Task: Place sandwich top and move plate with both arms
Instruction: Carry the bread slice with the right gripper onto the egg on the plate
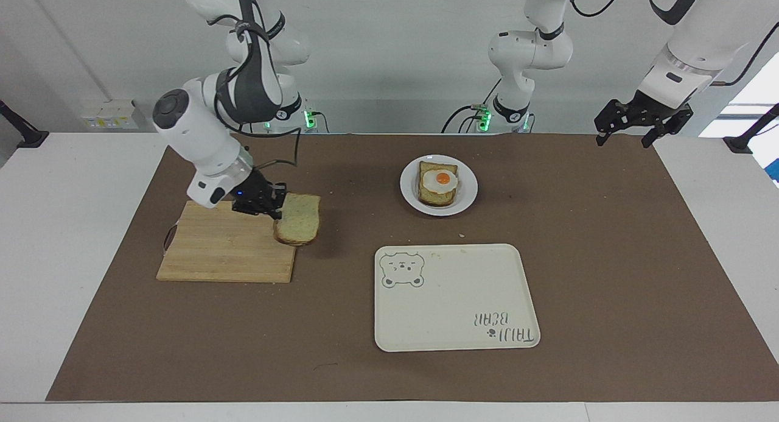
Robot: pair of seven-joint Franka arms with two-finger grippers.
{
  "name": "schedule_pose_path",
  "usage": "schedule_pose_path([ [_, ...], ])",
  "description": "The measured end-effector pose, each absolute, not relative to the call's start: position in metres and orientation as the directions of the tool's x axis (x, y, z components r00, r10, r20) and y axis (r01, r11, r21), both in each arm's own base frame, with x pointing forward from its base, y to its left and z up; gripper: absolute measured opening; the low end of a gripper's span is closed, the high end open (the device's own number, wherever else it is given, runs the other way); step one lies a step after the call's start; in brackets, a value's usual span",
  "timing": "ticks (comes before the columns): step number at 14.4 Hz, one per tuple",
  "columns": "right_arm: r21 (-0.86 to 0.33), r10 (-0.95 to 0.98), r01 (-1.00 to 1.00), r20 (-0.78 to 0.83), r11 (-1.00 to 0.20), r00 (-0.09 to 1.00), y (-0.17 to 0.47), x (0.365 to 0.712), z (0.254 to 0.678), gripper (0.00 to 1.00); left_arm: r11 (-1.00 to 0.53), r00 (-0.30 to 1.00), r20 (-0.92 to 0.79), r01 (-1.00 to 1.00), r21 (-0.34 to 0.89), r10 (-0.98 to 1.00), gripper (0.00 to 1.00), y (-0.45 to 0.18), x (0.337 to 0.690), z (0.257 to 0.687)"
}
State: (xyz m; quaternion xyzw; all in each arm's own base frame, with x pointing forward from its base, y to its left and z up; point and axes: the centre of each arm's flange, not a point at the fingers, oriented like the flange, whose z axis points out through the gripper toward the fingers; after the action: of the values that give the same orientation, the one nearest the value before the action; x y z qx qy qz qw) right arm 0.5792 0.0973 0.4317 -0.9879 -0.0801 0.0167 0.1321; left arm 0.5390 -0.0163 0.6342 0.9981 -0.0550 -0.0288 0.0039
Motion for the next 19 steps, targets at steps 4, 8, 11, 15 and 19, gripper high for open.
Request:
schedule_pose_path([
  [4, -0.375, 0.164, 0.136, -0.042, -0.917, 0.986, 0.184, 0.560, 0.433, 0.05, -0.994, 0.992, -0.057, -0.110, 0.011, -0.110, 1.00, -0.016, 0.539, 0.634],
  [8, -0.412, 0.101, 0.072, -0.049, -0.908, 0.994, 0.285, 0.535, 0.421, 0.05, -0.994, 0.992, -0.057, -0.110, 0.011, -0.110, 1.00, -0.016, 0.539, 0.634],
  [11, -0.428, 0.114, 0.078, -0.059, -0.900, 0.992, 0.354, 0.504, 0.407, 0.05, -0.994, 0.992, -0.057, -0.110, 0.011, -0.110, 1.00, -0.016, 0.539, 0.634],
  [15, -0.415, 0.153, 0.100, -0.097, -0.904, 0.983, 0.394, 0.463, 0.384, 0.05, -0.994, 0.992, -0.057, -0.109, 0.011, -0.110, 1.00, -0.016, 0.539, 0.634],
  [19, -0.396, 0.167, 0.114, -0.102, -0.911, 0.981, 0.405, 0.439, 0.360, 0.05, -0.994, 0.992, -0.057, -0.109, 0.011, -0.110, 1.00, -0.016, 0.539, 0.634],
])
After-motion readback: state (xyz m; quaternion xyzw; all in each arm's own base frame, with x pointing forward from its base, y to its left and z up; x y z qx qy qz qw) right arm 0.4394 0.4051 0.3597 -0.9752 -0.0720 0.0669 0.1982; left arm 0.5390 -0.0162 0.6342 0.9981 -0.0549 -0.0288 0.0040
